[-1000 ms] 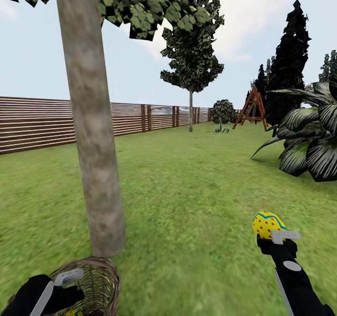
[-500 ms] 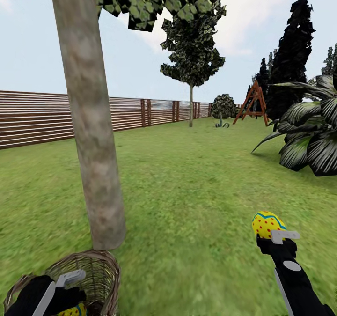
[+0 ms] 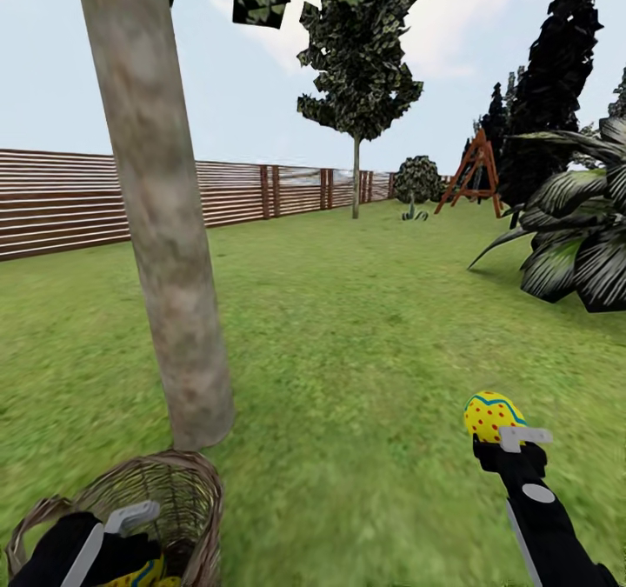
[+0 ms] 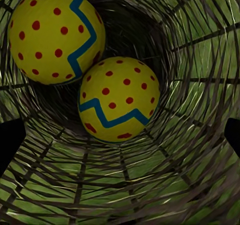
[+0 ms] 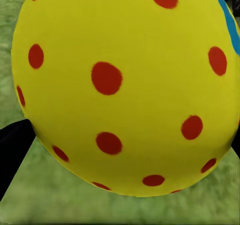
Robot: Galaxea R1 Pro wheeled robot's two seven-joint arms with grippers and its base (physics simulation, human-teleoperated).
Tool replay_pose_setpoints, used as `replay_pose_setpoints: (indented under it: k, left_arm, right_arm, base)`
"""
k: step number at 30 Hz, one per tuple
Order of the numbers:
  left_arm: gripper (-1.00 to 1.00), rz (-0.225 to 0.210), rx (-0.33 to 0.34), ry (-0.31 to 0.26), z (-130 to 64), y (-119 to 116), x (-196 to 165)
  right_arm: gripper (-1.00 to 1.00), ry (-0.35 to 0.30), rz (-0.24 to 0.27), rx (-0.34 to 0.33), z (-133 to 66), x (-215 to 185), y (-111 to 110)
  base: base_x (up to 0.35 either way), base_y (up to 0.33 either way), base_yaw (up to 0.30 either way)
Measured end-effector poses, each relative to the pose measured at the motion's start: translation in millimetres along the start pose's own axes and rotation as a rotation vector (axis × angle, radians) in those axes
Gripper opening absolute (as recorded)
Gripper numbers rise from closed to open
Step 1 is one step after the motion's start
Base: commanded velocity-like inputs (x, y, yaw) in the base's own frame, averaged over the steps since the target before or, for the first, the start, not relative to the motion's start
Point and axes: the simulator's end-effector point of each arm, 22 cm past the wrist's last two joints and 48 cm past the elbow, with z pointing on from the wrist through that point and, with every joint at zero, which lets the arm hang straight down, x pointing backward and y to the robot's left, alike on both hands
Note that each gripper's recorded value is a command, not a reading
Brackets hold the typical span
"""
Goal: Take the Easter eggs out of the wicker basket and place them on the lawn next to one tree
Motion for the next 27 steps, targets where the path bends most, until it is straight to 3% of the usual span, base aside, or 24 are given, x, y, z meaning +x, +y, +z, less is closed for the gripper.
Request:
replay_pose_setpoints:
  k: [14, 18, 20, 25, 27]
  left_arm:
    - [1.00, 0.002, -0.011, 0.054, 19.4, 1, 17]
    - [1.00, 0.001, -0.013, 0.071, 24.9, 2, 22]
    - [1.00, 0.001, -0.015, 0.078, 27.4, 2, 24]
    - [1.00, 0.000, -0.018, 0.099, 34.1, 3, 31]
    - [1.00, -0.001, -0.017, 0.107, 37.1, 1, 34]
  right_arm:
    - [-1.00, 0.048, -0.028, -0.016, 10.3, 26, 12]
    - [-1.00, 0.051, -0.048, -0.079, 12.5, 30, 30]
    - [-1.00, 0.065, -0.092, -0.098, 12.3, 33, 37]
    - [-1.00, 0.120, -0.116, -0.079, 11.0, 33, 31]
    - [-1.00, 0.119, -0.095, -0.079, 11.3, 29, 29]
  base:
    - [0.000, 0.000, 0.000]
    - [0.000, 0.000, 0.000]
    - [0.000, 0.000, 0.000]
    - [0.000, 0.000, 0.000]
    - [0.000, 0.000, 0.000]
